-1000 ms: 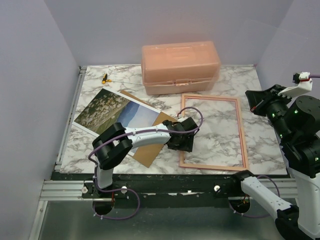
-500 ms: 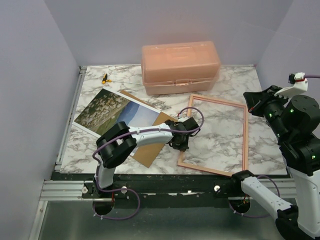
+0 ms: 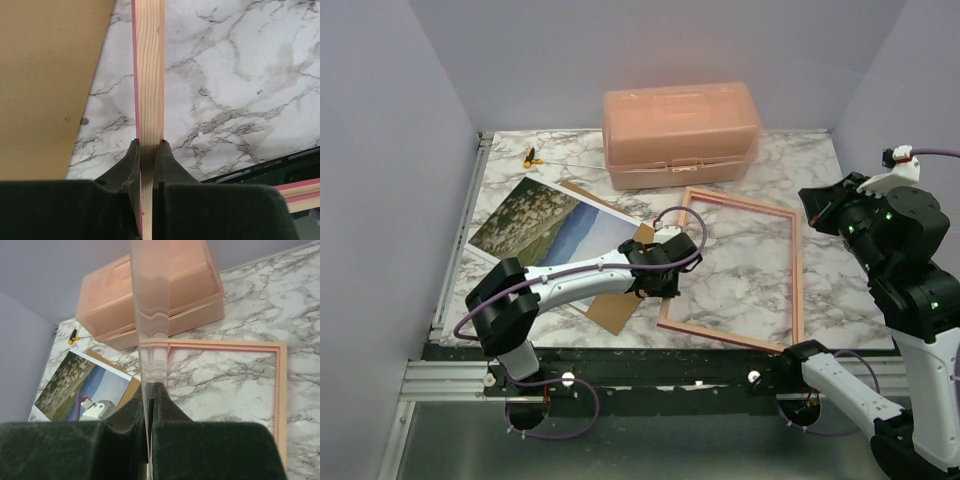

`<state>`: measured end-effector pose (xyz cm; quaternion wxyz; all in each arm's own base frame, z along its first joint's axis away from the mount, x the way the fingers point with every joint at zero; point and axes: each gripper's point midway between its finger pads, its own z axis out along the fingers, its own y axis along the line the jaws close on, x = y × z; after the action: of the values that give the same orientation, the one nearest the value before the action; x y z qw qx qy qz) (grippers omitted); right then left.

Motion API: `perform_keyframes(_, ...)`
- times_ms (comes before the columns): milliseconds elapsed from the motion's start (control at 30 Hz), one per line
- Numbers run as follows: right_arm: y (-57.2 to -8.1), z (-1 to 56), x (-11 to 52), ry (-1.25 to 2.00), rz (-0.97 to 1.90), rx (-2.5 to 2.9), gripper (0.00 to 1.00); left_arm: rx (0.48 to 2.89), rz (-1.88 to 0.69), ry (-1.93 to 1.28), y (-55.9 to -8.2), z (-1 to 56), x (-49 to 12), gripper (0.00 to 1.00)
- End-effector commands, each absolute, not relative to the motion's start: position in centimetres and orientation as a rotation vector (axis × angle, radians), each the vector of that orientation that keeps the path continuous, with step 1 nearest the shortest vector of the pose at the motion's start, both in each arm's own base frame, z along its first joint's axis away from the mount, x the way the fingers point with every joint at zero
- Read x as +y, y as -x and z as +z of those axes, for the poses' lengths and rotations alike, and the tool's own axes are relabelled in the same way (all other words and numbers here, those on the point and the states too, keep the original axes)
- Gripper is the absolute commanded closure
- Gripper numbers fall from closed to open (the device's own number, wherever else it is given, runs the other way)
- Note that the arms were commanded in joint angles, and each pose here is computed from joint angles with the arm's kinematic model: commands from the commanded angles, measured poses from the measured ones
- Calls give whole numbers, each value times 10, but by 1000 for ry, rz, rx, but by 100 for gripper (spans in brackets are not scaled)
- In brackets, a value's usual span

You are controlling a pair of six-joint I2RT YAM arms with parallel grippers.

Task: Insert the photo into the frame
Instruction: Move the photo frame to the center of the board.

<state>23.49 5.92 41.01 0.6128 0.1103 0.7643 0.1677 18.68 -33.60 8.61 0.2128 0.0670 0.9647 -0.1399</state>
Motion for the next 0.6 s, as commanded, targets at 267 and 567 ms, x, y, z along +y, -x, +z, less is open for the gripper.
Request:
perform_keyframes(267,-245,392,81,-212,478,1815,99,2655,-303,-25,-178,75,-272,100)
perform_keyframes(567,-253,364,102,-162,550,1914,99,2698,-263,38,-160,55,-240,100)
